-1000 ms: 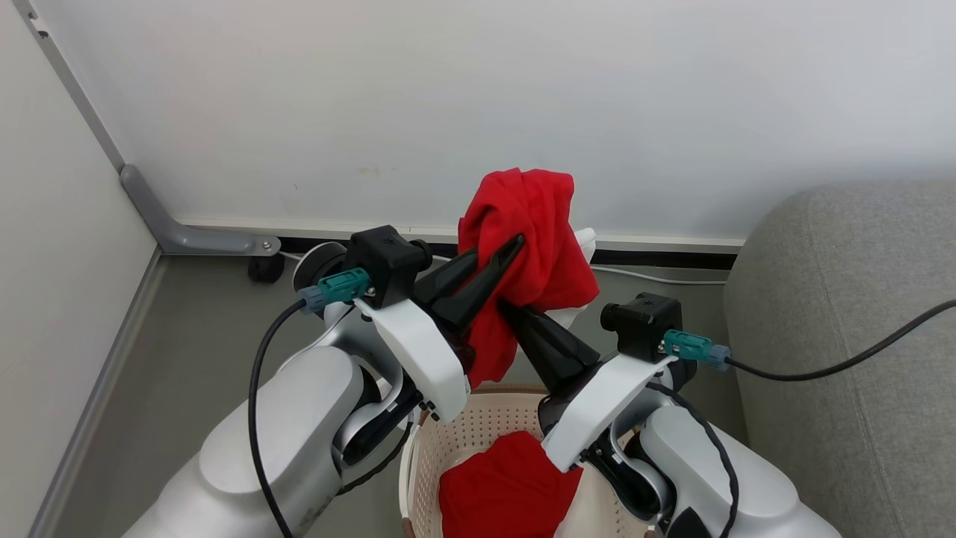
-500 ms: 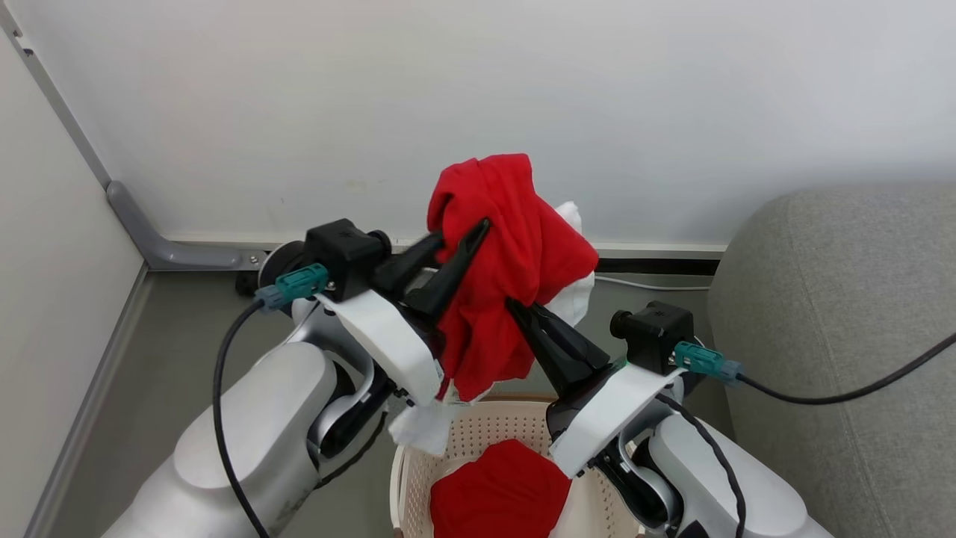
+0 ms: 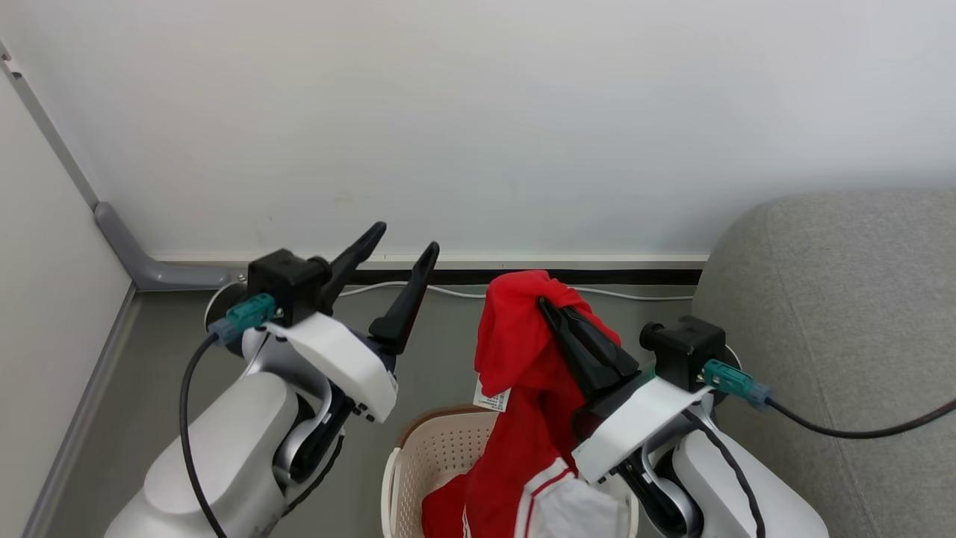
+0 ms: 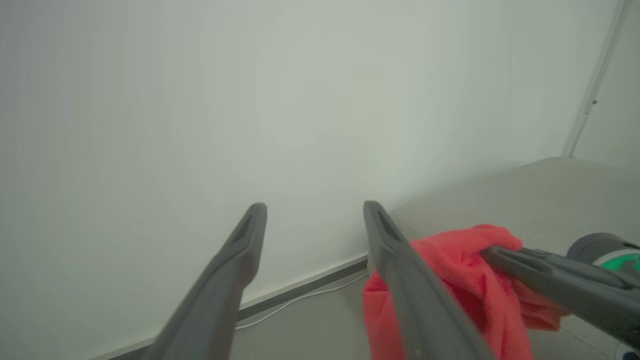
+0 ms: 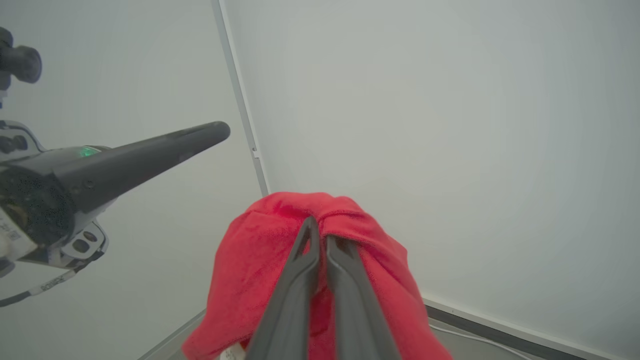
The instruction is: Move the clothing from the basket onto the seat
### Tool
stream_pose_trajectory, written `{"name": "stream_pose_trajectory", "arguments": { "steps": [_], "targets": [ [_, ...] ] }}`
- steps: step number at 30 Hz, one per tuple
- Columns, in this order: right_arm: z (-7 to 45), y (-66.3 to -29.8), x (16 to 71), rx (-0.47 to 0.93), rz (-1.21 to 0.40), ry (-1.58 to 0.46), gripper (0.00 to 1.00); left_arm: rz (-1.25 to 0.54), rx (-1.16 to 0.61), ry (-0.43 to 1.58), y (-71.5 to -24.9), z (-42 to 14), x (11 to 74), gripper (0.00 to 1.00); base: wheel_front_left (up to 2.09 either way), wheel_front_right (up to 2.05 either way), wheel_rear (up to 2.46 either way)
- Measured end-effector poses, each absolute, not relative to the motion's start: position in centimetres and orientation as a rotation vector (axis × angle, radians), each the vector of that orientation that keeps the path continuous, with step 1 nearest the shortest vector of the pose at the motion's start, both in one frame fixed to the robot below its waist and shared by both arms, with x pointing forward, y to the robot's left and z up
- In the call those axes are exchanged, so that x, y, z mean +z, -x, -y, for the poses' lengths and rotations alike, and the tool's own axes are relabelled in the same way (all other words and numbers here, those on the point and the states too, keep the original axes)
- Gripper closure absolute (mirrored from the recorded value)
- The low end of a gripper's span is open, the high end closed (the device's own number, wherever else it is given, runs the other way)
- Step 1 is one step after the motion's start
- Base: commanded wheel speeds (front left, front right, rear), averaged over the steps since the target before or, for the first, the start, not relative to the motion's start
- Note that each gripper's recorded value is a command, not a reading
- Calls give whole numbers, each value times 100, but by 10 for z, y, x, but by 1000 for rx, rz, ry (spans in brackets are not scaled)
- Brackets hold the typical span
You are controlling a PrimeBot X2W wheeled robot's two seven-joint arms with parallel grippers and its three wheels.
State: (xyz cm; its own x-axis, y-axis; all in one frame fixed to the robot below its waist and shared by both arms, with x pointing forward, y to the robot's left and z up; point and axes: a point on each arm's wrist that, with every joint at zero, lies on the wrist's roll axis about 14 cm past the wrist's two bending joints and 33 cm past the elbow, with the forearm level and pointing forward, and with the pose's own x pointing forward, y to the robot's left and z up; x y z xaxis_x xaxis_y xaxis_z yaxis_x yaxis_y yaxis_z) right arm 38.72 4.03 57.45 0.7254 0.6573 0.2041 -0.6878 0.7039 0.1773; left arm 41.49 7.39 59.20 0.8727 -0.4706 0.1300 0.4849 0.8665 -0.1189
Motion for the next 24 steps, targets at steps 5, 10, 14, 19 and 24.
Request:
{"name": "stream_pose_trajectory", "arguments": {
  "steps": [5,10,14,19,24],
  "targets": [
    [-24,-388,576,699,150,-234,100,75,-493,160,-410,-73,577,0,0,0,0],
    [5,-394,580,607,179,-231,100,57,-422,164,-409,-86,561,0,0,0,0],
    [24,-395,580,548,191,-238,100,32,-373,165,-406,-99,546,0,0,0,0],
    [40,-393,577,499,196,-237,100,2,-333,182,-399,-108,531,0,0,0,0],
    [58,-389,578,442,210,-234,100,-5,-281,190,-398,-118,525,0,0,0,0]
  ]
}}
